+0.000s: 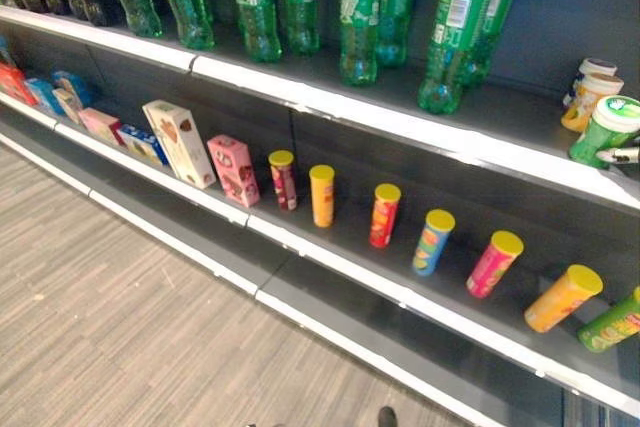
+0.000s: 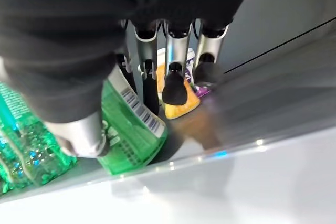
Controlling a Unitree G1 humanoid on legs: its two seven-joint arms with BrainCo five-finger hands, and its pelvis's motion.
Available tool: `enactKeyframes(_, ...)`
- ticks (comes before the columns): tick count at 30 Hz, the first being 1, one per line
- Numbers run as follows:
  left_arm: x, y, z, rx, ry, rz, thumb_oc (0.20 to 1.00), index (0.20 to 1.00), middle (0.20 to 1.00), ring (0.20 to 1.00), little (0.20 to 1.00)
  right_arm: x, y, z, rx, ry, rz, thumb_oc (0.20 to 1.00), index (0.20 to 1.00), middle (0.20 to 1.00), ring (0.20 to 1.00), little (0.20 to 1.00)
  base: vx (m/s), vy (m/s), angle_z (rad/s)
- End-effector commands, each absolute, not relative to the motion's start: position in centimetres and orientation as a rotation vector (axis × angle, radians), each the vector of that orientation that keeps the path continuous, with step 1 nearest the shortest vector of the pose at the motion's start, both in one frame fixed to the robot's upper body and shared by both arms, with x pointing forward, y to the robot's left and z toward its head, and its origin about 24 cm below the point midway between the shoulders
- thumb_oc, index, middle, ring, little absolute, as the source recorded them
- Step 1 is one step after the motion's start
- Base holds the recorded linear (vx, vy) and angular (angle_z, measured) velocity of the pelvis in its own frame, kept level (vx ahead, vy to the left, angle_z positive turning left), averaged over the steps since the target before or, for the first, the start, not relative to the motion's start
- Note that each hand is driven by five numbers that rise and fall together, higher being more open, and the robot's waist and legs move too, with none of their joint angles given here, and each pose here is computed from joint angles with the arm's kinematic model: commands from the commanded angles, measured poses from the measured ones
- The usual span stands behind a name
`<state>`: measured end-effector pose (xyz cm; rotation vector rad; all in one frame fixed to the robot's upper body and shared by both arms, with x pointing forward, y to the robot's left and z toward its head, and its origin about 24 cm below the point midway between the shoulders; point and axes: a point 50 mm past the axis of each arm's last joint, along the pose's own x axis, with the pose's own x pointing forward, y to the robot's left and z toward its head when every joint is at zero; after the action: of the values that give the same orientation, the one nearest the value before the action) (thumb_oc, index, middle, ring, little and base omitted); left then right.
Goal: Put the goods on the table back onto the shelves and tidy them up.
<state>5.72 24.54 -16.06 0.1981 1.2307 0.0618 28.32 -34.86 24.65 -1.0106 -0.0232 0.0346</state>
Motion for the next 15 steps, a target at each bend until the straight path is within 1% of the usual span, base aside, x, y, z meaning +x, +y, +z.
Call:
enactKeyframes(1, 7.64, 26.0, -15.31, 0.281, 1.182, 0.043, 1.0, 1.0, 1.0, 1.0, 1.0, 29.3, -34.27, 26.39, -0.997, -0.121, -0.005, 0.2, 0.2, 0.2, 0.2, 0.2, 0.0, 0.0, 0.0)
enactKeyframes(14, 7.6, 25.93, -15.33, 0.285, 1.181, 0.045, 1.0, 1.0, 1.0, 1.0, 1.0, 29.21, -34.75, 26.09, -1.026, -0.097, -0.023, 0.2, 0.2, 0.2, 0.2, 0.2, 0.0, 0.0, 0.0)
enactKeyframes(15, 7.61, 26.01, -15.32, 0.286, 1.182, 0.049, 1.0, 1.0, 1.0, 1.0, 1.0, 29.15, -34.88, 26.05, -1.021, -0.097, -0.032, 0.655, 0.655, 0.655, 0.655, 0.655, 0.0, 0.0, 0.0)
